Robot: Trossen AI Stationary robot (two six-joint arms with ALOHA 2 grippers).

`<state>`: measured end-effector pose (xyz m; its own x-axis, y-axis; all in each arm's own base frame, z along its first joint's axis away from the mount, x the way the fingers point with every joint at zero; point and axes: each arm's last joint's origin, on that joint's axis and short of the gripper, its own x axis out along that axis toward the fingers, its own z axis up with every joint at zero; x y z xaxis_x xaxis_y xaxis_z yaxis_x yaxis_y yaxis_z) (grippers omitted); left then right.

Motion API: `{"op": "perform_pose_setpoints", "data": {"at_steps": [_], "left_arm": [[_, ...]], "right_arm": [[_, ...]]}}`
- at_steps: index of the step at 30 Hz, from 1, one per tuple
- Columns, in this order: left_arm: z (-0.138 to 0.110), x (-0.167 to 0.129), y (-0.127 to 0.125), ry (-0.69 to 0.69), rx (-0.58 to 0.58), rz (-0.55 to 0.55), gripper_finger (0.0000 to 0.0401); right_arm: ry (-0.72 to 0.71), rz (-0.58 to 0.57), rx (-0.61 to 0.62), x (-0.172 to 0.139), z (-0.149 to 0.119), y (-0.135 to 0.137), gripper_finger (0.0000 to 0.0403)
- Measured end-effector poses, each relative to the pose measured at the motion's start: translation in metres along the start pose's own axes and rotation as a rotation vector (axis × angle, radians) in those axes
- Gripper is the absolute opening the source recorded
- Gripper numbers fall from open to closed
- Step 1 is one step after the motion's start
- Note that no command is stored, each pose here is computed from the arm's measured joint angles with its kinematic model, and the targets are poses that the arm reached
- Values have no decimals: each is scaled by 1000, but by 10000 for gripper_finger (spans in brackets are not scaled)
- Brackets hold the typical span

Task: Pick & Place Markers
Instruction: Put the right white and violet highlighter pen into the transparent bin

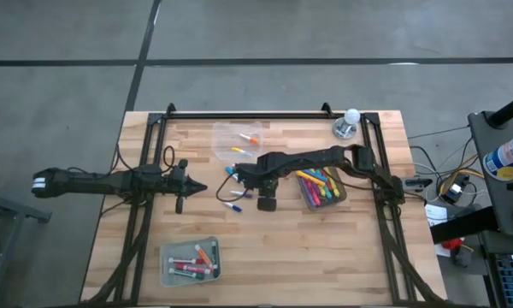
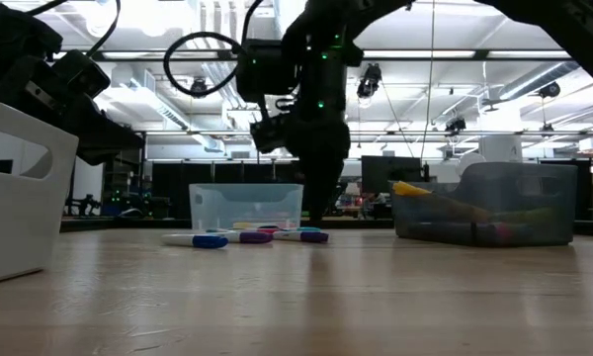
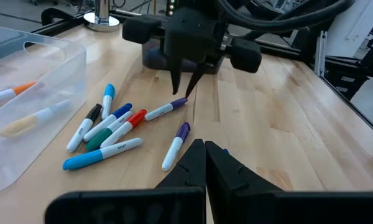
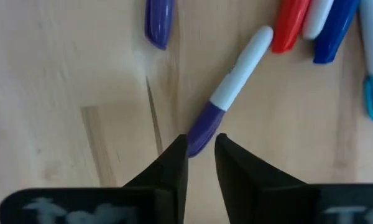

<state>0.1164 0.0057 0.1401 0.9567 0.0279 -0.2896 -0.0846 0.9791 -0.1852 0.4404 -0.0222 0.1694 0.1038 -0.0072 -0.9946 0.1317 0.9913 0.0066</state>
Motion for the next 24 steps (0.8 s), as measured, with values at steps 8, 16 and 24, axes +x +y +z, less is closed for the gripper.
{"op": "perform_pose_setpoints", "data": {"at_steps": [8, 16, 24], "left_arm": [[0, 0, 0, 0, 0, 0, 0], [0, 0, 0, 0, 0, 0, 0], [0, 0, 0, 0, 0, 0, 0]], "right_arm": [[-66, -1, 32, 9, 3, 0, 142], [-71, -130, 49, 13, 1, -5, 187], [-53, -132, 26, 25, -5, -4, 176]]}}
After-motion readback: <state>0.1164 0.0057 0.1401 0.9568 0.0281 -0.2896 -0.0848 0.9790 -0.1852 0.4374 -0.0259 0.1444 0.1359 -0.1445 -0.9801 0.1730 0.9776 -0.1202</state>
